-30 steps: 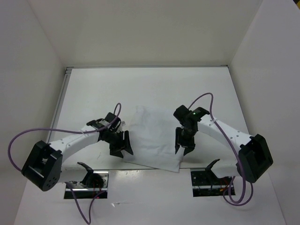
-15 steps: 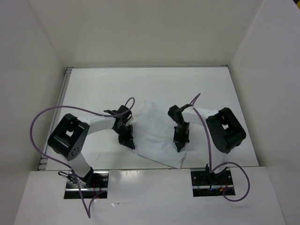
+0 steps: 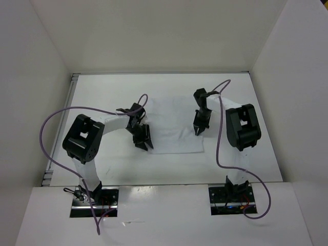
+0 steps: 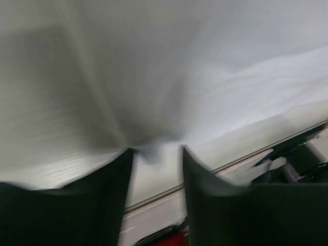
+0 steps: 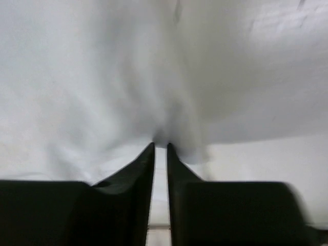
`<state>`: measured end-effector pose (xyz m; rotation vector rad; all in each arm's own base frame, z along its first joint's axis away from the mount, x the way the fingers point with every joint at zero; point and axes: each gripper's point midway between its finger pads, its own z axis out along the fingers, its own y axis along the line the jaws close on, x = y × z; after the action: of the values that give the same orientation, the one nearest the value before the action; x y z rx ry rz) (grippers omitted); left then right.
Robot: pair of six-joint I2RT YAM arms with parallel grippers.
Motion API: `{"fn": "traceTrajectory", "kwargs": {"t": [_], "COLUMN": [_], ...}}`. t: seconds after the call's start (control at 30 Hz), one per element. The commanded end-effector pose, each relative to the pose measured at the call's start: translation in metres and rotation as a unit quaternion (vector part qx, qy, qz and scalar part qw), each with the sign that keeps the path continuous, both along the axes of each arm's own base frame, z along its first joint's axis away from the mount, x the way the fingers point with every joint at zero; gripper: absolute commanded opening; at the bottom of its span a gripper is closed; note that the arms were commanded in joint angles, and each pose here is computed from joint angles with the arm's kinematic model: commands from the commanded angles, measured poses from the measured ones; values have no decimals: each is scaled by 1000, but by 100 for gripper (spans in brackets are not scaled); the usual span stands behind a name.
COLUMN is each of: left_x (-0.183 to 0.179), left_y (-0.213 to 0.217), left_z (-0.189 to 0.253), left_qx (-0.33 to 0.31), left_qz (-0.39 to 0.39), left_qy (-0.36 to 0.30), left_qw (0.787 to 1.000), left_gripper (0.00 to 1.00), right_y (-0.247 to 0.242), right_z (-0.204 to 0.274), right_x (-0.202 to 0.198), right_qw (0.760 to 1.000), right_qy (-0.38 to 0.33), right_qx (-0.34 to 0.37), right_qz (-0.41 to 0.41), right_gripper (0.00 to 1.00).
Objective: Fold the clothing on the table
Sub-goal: Fold the skirt
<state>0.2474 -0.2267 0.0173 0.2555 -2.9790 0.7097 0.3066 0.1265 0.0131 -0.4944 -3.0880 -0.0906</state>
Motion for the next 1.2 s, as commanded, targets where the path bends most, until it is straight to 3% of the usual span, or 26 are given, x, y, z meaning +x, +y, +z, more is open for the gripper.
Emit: {"fn": "traceTrajectory", "kwargs": {"t": [0.0,0.07,0.13,0.4,0.57,0.83,0.97,1.0,1.1,1.17], "left_x": [46,53,55,23,25,32,31,33,30,32], "left_y": [29,33,35,49,61,54,49,48,48,47], "left_z": [10,29,50,18,0,-17,-28,-30,-42,-42], "left_qx": [57,60,52,73,121,111,99,98,101,99], "left_qz": [26,34,43,53,67,73,69,70,66,67], "left_qy": [-103,-139,-168,-125,-122,-117,-108,-111,-95,-100], "left_qw": [993,988,983,988,983,984,987,987,988,988], "left_gripper": [58,75,78,78,78,78,70,60,46,24], "right_y": [1,3,0,-18,-12,-4,-4,-2,-3,-3], "right_z": [45,72,71,24,10,-6,-6,-1,11,25], "right_x": [58,52,32,-5,-8,-18,-27,-28,-37,-39], "right_qw": [990,985,987,995,996,996,996,995,995,994], "right_qy": [-138,-168,-155,-93,-76,-48,-42,-45,-48,-62], "right_qx": [8,26,29,37,52,77,82,89,91,95], "right_qz": [16,22,23,-2,4,10,10,11,1,-3], "right_gripper": [23,34,40,42,42,42,42,42,42,42]}}
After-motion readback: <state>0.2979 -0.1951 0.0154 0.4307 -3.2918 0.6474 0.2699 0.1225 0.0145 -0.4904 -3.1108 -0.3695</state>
